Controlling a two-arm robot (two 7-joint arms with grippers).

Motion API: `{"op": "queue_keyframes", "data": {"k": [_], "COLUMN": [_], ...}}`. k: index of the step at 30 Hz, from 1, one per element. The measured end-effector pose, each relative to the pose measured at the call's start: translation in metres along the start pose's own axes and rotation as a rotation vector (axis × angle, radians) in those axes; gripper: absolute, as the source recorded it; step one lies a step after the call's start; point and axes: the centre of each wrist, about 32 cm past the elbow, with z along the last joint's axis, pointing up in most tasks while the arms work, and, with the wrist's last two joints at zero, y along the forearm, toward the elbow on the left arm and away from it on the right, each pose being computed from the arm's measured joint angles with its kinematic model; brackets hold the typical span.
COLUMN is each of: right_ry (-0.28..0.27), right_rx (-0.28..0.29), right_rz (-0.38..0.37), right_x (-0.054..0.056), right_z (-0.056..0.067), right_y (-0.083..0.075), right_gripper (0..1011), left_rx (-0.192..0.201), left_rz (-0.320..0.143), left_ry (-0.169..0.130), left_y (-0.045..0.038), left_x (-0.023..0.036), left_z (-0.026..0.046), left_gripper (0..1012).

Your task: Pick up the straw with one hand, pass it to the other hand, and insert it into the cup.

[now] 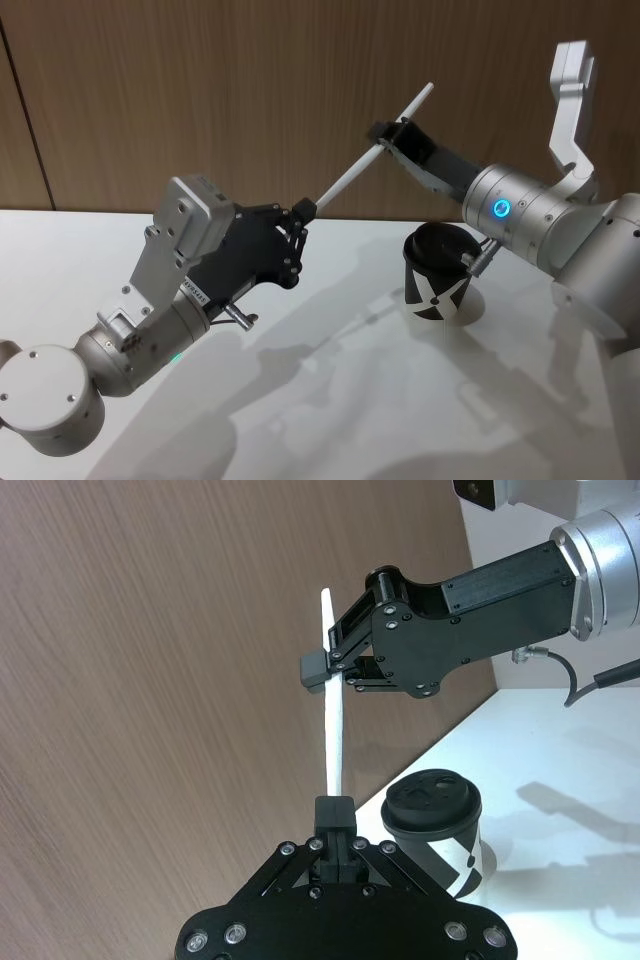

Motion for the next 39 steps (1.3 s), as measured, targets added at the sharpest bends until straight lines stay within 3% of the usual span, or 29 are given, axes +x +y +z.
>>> {"op": "queue_keyframes", "data": {"k": [9,15,24,29,39], "right_ry": [0.007,0.018,0.005,-0.036,-0.156], "right_rx": [0.001,-0.001,0.012,0.041,0.114], "right_rz": [0.001,0.004,0.011,0.015,0.015], "right_x": [0.0000,0.0004,0.0000,0.0006,0.0040], "right_z": [0.0000,-0.0008,-0.0028,-0.0041,-0.0051], "right_y": [-0.0001,-0.0007,-0.0012,-0.0018,-0.0040], "right_gripper": [5,5,6,5,5], "left_rx": [0.000,0.000,0.000,0.000,0.000], "left_rz": [0.000,0.000,0.000,0.000,0.000], "left_ry": [0.000,0.000,0.000,0.000,0.000], "left_y": [0.0000,0.0000,0.0000,0.0000,0.0000], "left_x": [0.0000,0.0000,0.0000,0.0000,0.0000], "left_z": [0.0000,0.0000,0.0000,0.0000,0.0000], "left_gripper": [0,125,389,595,869]}}
